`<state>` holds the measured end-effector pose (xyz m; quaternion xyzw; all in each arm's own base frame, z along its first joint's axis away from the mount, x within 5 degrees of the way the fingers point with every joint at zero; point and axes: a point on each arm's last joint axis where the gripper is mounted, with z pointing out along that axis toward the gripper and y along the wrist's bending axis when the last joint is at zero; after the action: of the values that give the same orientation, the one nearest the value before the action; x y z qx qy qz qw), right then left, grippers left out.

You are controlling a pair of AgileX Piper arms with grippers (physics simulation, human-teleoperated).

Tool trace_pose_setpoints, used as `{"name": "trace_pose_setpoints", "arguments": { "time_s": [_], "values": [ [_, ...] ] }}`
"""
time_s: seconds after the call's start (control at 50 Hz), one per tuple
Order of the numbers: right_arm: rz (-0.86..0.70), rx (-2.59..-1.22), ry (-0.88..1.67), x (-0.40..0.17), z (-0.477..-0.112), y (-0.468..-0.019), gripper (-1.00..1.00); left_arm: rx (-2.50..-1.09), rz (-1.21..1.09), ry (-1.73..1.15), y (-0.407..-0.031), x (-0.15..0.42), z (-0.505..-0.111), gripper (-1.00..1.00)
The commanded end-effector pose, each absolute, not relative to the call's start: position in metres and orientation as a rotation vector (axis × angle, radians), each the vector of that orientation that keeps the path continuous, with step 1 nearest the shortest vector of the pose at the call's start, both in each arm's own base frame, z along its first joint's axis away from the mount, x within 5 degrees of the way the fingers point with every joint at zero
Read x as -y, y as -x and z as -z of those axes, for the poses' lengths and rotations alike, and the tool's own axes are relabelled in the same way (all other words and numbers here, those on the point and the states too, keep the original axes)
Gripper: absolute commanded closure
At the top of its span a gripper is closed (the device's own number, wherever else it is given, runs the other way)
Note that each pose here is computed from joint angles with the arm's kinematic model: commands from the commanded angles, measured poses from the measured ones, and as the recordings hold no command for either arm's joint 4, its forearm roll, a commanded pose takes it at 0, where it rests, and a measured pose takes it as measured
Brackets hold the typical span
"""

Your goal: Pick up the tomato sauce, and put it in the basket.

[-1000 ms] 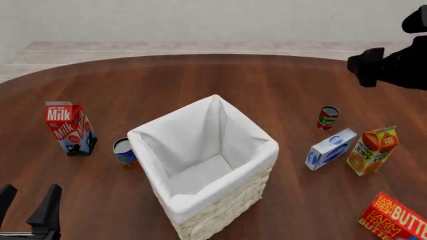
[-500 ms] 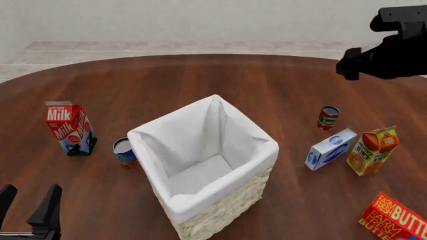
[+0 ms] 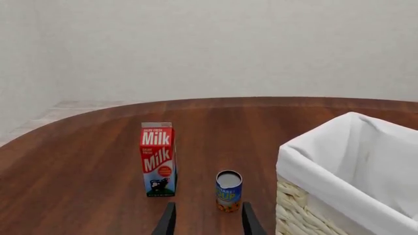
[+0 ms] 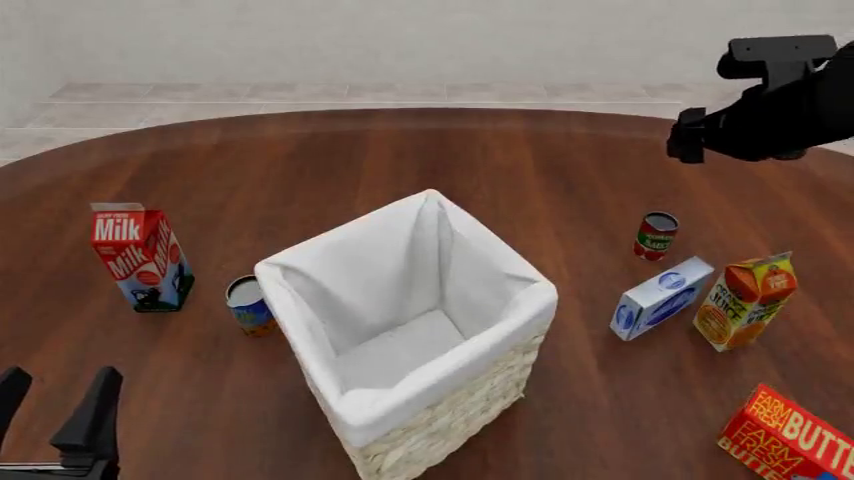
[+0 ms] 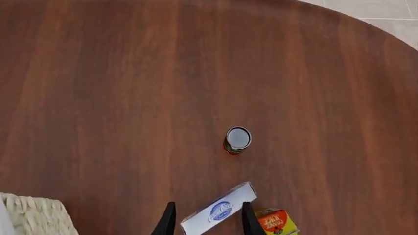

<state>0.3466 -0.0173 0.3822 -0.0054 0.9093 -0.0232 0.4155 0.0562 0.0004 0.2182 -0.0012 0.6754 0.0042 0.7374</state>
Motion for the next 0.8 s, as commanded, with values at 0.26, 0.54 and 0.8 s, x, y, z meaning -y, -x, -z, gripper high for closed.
{"name": "trace_pose_setpoints", "arguments": {
  "time_s": [0.26,0.54,0.8],
  "values": [
    [0.073,-2.302,-0.030,0.032,-0.349,-0.380,-1.00,-1.483,-0.009,0.003,-0.056,0.000,-0.220,-1.00],
    [0.082,-2.301,-0.055,0.041,-0.334,-0.395,-1.00,-1.483,-0.009,0.003,-0.056,0.000,-0.220,-1.00],
    [0.080,-2.309,-0.075,0.045,-0.314,-0.410,-1.00,-1.483,-0.009,0.003,-0.056,0.000,-0.220,-1.00]
  ]
}}
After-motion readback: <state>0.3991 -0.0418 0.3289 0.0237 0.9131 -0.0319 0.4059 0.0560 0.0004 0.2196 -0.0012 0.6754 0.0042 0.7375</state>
